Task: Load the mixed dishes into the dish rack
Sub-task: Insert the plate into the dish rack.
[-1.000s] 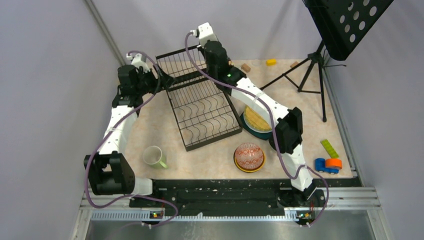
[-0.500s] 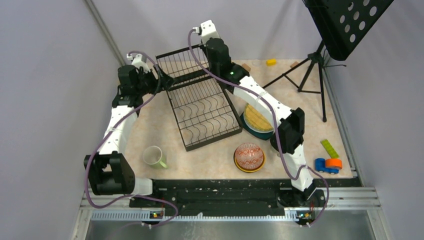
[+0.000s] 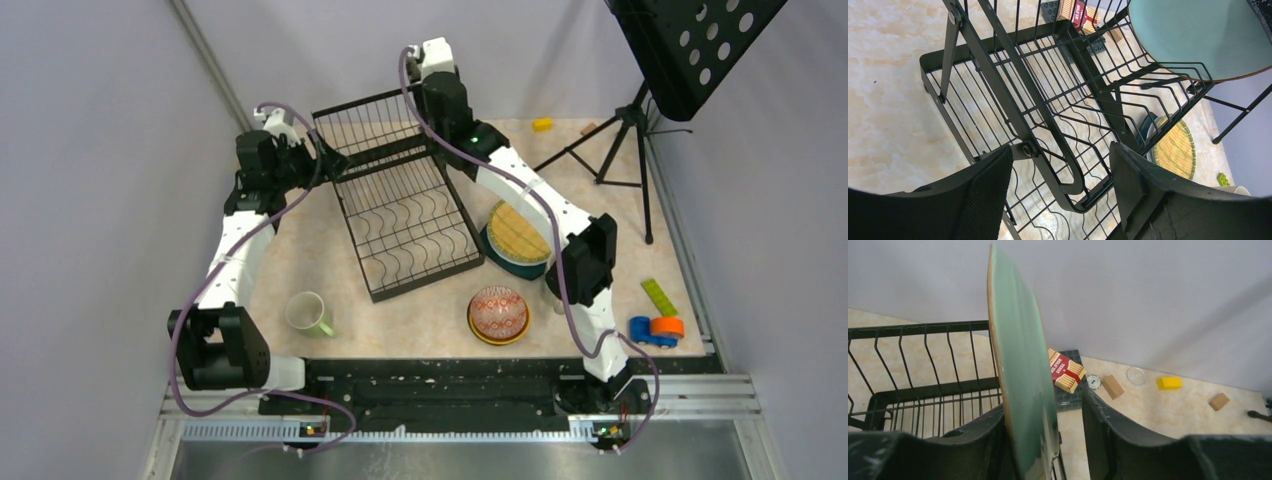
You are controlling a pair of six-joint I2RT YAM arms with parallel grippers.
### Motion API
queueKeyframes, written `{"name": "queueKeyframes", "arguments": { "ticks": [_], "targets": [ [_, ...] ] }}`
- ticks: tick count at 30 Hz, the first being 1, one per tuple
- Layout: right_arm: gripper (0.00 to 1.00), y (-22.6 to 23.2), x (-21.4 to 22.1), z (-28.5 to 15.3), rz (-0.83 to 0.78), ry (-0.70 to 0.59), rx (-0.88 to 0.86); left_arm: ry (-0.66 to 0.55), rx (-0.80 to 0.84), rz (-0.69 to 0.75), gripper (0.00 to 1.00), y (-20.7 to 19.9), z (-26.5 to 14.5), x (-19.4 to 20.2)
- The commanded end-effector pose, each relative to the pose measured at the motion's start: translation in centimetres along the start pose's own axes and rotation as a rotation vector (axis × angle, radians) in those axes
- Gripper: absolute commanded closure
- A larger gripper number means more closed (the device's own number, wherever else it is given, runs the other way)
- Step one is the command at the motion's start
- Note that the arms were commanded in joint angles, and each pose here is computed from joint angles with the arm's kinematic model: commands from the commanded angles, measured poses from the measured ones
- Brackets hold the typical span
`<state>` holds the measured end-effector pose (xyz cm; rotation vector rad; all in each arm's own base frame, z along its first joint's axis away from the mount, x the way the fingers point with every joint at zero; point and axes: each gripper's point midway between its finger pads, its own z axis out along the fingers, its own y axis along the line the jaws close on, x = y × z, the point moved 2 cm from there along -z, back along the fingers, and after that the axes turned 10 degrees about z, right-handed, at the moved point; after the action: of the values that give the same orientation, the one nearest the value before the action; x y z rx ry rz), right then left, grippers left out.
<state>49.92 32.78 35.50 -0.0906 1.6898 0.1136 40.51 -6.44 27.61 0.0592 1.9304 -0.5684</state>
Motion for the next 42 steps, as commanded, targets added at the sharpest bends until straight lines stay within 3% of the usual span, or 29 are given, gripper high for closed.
{"name": "queueKeyframes", "arguments": {
  "ticks": [1,9,14,21,26,33,42],
  "targets": [
    [0.52,-1.8,-5.1,-2.0,0.112,-0.068,-0.041,-0.057,0.017,0.04,0.25,-0.7,-0.6,-2.2],
    [0.4,-1.4,-6.7,-2.6,0.179,-0.062,-0.115,-0.066,0.002,0.044,0.24,-0.6,-0.8,-2.4],
    [0.3,-0.9,-7.9,-3.6,0.232,-0.048,-0.225,-0.084,-0.023,0.047,0.16,-0.4,-1.2,-2.7],
    [0.27,-1.2,-9.7,-6.0,0.27,-0.048,-0.312,-0.119,-0.07,0.058,0.03,-0.1,-2.0,-3.2],
    [0.27,-2.9,-9.7,-8.6,0.325,-0.113,-0.312,-0.163,-0.146,0.059,0.01,0.6,-3.0,-3.7],
    [0.27,-8.2,-6.5,-12.9,0.414,-0.126,-0.214,-0.176,-0.213,0.039,0.01,0.7,-5.0,-3.3],
    [0.28,-15.8,4.9,-16.5,0.567,0.114,-0.013,-0.23,-0.174,0.015,0.01,-1.4,-9.2,-0.2]
  ]
}}
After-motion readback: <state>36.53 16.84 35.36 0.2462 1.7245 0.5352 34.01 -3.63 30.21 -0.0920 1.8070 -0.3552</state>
